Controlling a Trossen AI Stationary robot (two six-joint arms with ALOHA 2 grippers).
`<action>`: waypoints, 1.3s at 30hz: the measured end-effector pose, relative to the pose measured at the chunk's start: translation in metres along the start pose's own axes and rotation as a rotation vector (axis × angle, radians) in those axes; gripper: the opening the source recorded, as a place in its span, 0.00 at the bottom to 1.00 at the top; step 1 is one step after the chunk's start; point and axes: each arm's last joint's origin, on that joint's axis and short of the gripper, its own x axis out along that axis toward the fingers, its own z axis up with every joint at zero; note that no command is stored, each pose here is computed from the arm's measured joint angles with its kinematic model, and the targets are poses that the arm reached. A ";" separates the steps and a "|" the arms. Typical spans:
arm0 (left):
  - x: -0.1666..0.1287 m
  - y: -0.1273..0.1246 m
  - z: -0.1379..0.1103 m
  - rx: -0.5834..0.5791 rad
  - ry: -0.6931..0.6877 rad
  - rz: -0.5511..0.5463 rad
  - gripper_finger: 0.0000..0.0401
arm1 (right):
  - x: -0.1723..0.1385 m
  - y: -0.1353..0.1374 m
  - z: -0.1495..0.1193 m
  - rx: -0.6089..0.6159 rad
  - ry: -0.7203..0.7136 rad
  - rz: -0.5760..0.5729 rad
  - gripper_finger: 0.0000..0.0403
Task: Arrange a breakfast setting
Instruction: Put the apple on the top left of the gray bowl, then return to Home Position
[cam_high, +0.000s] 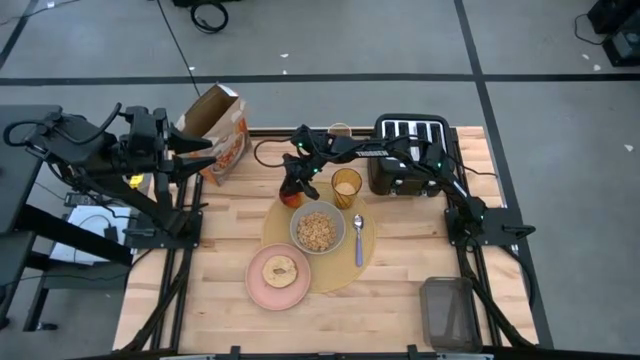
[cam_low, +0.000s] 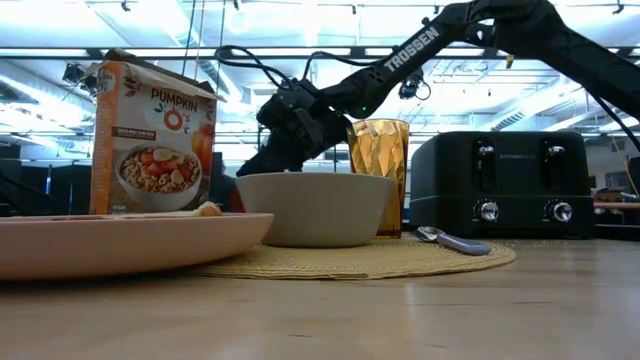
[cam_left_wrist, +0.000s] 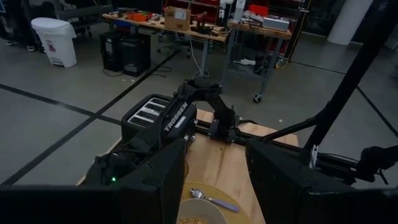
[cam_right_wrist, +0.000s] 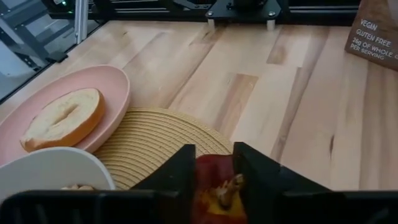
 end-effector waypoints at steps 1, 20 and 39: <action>0.000 0.000 0.000 -0.003 0.000 0.000 0.44 | -0.001 0.000 0.001 0.007 0.000 -0.002 0.31; 0.000 0.000 0.000 -0.023 0.000 0.000 0.44 | -0.026 0.017 0.038 -0.036 -0.054 -0.022 0.38; 0.014 -0.011 -0.003 0.030 0.029 0.008 0.44 | -0.118 0.148 0.134 -0.141 -0.241 -0.142 0.03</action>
